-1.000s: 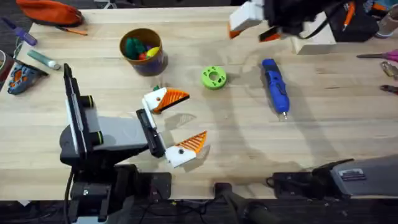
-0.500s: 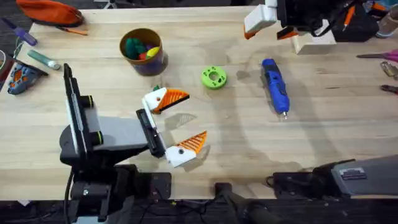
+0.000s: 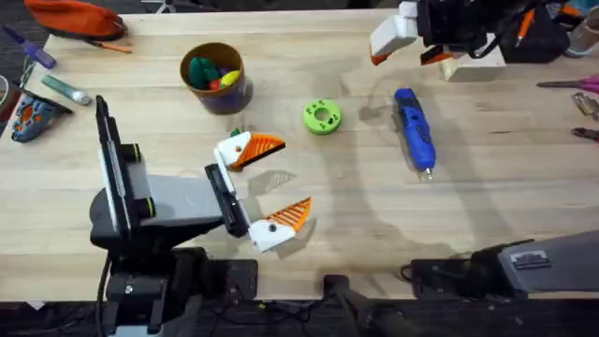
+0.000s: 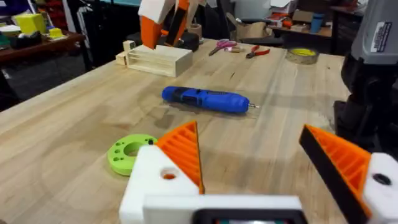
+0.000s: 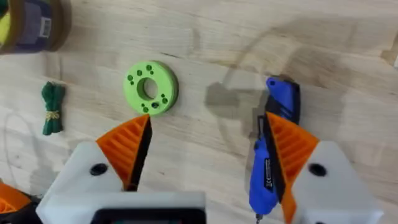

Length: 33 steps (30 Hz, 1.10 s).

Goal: Pick up the gripper from the table and insert it into the empty holder that is missing its gripper. Then pick up a screw, insert it into the mounting hole, and use the screwdriver to tighten it. Finally, clean up the table by picking up the vegetable and placing it into the bucket.

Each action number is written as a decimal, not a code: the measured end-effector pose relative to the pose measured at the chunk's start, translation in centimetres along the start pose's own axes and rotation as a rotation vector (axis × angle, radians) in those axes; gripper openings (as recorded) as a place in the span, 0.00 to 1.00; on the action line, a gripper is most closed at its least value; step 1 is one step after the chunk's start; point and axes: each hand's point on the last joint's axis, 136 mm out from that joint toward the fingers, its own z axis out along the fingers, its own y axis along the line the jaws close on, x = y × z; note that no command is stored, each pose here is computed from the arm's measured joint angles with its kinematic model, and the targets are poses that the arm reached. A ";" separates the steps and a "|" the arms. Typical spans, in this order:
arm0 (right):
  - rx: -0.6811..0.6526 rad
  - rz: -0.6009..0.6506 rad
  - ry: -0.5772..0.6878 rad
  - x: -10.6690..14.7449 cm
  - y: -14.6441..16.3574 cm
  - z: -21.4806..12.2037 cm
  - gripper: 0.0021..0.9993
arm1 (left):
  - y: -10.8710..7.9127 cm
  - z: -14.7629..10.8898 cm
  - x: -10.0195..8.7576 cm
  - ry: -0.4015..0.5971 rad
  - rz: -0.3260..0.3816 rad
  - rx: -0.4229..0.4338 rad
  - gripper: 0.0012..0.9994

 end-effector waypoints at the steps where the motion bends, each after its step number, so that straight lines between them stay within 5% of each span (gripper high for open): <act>1: 0.000 0.000 0.000 0.0 0.0 0.0 0.99 | 0.0 0.0 0.0 0.000 0.000 0.000 0.99; 15: 0.094 0.009 -0.034 -0.7 -1.0 0.0 0.99 | 0.0 0.0 0.0 0.000 0.000 0.000 0.99; 25: 0.160 -0.311 -0.013 0.5 3.7 1.0 0.99 | 0.0 0.0 0.0 0.000 0.000 0.000 0.99; 33: 0.164 -0.455 0.138 5.1 6.5 1.2 0.99 | 0.0 0.0 0.0 0.000 0.000 0.000 0.99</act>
